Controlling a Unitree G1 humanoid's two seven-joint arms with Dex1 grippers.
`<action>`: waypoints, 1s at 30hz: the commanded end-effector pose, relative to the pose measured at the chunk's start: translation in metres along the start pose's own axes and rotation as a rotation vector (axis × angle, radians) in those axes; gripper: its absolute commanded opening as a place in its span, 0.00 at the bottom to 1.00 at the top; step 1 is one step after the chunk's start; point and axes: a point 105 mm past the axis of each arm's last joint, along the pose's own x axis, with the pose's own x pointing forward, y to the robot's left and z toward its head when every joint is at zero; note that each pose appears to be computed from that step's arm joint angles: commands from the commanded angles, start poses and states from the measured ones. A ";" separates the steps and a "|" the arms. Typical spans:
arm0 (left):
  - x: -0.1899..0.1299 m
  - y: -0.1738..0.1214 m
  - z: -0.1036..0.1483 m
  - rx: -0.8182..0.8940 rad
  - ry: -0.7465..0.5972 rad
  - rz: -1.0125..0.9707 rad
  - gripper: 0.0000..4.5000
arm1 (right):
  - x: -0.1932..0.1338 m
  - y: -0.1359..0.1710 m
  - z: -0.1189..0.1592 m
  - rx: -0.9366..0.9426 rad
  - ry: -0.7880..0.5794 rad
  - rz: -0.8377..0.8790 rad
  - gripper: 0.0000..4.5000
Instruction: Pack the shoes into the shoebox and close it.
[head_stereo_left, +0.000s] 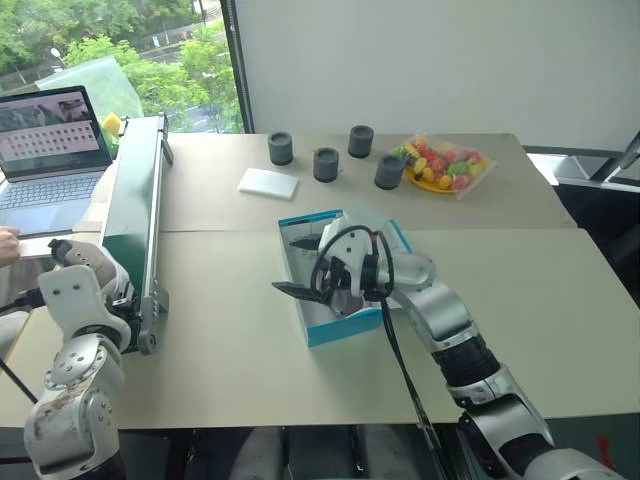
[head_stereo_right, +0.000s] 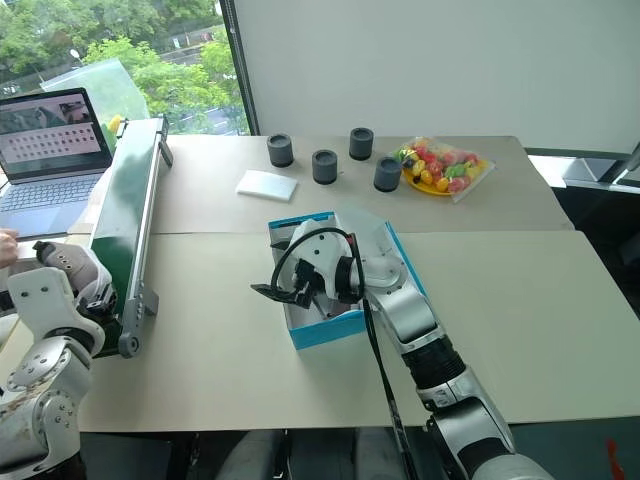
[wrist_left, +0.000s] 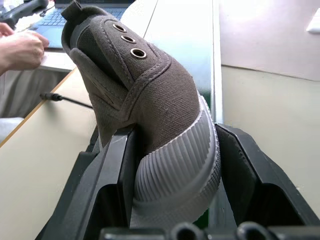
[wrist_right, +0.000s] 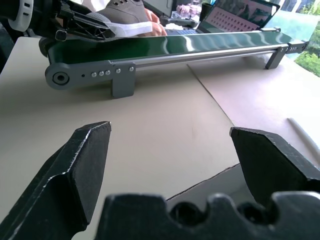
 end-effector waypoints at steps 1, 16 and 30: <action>-0.004 0.003 0.014 0.008 -0.064 0.017 0.53 | -0.001 -0.007 0.015 -0.005 -0.053 -0.023 1.00; -0.005 0.002 0.008 -0.018 -0.044 0.013 0.17 | -0.003 -0.010 0.017 0.002 -0.055 -0.031 1.00; -0.004 0.005 0.015 0.024 -0.076 0.033 0.08 | -0.003 -0.015 0.019 0.008 -0.057 -0.052 1.00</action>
